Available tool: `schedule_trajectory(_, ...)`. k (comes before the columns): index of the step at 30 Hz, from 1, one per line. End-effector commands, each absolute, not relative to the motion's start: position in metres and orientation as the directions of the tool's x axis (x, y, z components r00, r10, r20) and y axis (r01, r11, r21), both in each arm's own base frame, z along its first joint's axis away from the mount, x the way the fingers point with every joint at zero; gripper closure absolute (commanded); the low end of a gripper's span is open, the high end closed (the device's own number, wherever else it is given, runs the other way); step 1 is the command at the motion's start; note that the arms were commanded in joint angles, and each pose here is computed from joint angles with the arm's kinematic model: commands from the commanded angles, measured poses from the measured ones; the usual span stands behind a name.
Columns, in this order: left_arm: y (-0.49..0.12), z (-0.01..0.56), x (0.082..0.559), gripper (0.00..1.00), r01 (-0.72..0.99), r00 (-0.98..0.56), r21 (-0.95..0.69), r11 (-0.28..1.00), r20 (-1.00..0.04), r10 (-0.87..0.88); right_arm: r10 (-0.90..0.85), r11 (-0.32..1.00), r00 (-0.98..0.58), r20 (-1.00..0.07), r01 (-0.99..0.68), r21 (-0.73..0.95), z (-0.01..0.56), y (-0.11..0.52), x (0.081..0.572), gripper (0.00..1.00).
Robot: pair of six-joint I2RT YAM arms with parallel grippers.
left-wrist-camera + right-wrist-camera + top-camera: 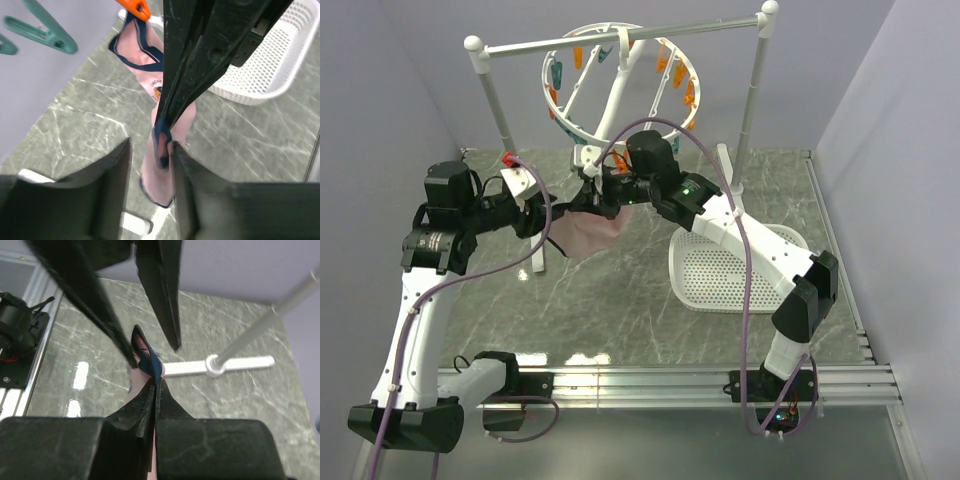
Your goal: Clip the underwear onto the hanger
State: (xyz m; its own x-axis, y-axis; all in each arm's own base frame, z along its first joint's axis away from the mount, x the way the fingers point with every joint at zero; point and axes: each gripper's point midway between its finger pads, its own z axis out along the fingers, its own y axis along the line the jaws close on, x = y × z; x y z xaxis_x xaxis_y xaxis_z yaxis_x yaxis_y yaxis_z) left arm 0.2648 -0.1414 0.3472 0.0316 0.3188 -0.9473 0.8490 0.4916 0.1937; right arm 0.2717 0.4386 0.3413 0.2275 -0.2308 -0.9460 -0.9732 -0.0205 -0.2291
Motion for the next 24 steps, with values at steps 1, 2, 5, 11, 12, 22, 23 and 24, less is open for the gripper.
schedule_trajectory(1, -0.139, 0.375, 0.275, 0.51, 0.798, 0.053, 0.167, 0.58, -0.976, 0.209, -0.192, 0.087, 0.172, -0.966, -0.978, -0.191, 0.37, 0.424, 0.285, 1.0)
schedule_trajectory(2, -0.139, 0.379, 0.277, 0.42, 0.786, 0.03, 0.125, 0.606, -0.986, 0.164, -0.195, 0.125, 0.154, -0.969, -0.976, -0.18, 0.373, 0.42, 0.29, 1.0)
schedule_trajectory(5, -0.13, 0.394, 0.29, 0.38, 0.736, 0.029, 0.073, 0.673, -0.997, 0.077, -0.18, 0.222, 0.086, -0.98, -0.967, -0.125, 0.38, 0.413, 0.299, 1.0)
schedule_trajectory(11, -0.128, 0.418, 0.316, 0.28, 0.696, -0.017, -0.098, 0.711, -0.993, -0.12, -0.174, 0.27, -0.019, -0.984, -0.962, -0.029, 0.378, 0.408, 0.296, 1.0)
schedule_trajectory(12, -0.128, 0.416, 0.32, 0.28, 0.688, -0.024, -0.119, 0.716, -0.99, -0.141, -0.181, 0.286, -0.032, -0.983, -0.958, -0.021, 0.375, 0.406, 0.298, 1.0)
schedule_trajectory(22, -0.162, 0.419, 0.35, 0.27, 0.642, 0.007, -0.197, 0.741, -0.965, -0.262, -0.211, 0.34, -0.083, -0.974, -0.941, 0.006, 0.364, 0.396, 0.299, 1.0)
schedule_trajectory(23, -0.162, 0.42, 0.353, 0.27, 0.632, 0.005, -0.209, 0.746, -0.962, -0.274, -0.213, 0.338, -0.082, -0.974, -0.941, 0.006, 0.364, 0.395, 0.298, 1.0)
schedule_trajectory(24, -0.158, 0.421, 0.359, 0.27, 0.602, 0.009, -0.222, 0.767, -0.959, -0.285, -0.215, 0.338, -0.083, -0.973, -0.941, 0.006, 0.364, 0.395, 0.298, 1.0)
